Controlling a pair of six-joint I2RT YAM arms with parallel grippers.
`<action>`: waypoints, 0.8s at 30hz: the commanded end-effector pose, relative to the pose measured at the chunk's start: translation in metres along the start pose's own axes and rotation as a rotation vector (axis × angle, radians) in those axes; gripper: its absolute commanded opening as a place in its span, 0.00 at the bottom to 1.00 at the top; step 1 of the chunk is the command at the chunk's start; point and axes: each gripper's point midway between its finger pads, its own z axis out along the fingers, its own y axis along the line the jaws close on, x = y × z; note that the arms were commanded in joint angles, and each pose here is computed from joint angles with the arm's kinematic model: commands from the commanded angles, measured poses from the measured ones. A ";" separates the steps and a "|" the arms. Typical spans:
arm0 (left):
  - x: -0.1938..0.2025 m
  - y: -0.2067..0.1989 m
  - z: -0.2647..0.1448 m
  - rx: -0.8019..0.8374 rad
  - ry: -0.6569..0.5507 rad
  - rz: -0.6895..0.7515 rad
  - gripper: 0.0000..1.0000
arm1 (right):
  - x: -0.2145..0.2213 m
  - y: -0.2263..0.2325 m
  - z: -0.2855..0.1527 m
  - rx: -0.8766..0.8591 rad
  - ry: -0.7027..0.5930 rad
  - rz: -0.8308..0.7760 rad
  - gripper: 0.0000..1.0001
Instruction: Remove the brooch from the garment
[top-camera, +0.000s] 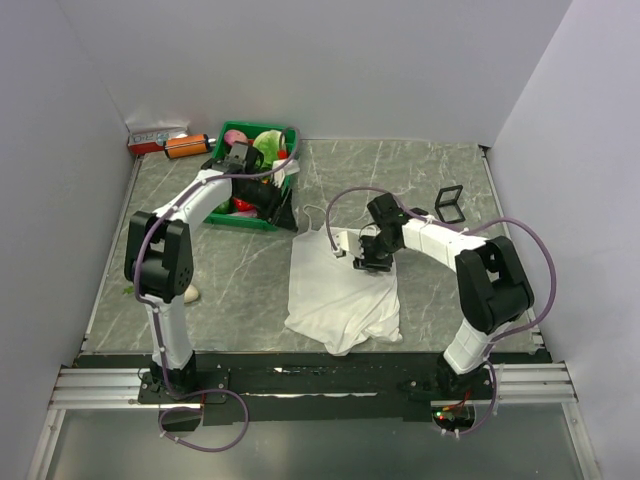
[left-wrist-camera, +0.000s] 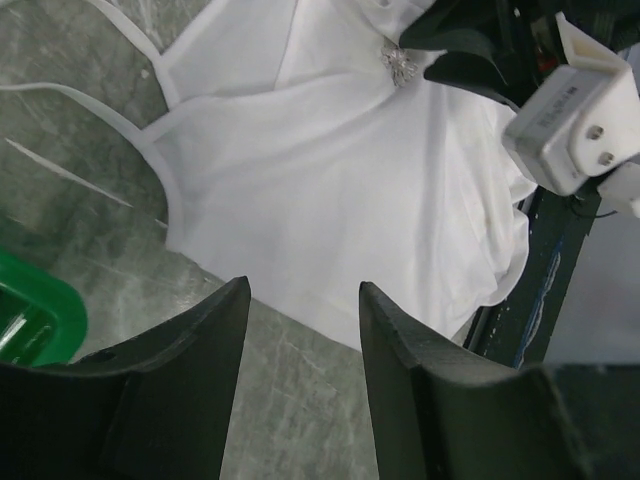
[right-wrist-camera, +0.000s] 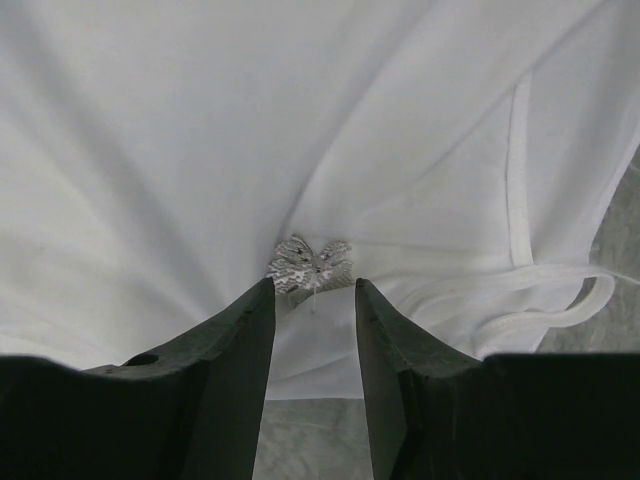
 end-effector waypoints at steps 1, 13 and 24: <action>0.000 -0.022 -0.010 0.010 -0.002 0.042 0.54 | 0.002 -0.019 0.005 0.057 0.019 -0.055 0.45; 0.004 -0.022 -0.013 -0.018 0.004 0.050 0.54 | 0.000 -0.014 0.022 0.018 0.039 -0.079 0.39; -0.001 -0.023 -0.008 0.021 -0.011 0.052 0.53 | -0.003 -0.004 0.014 -0.035 0.029 -0.037 0.00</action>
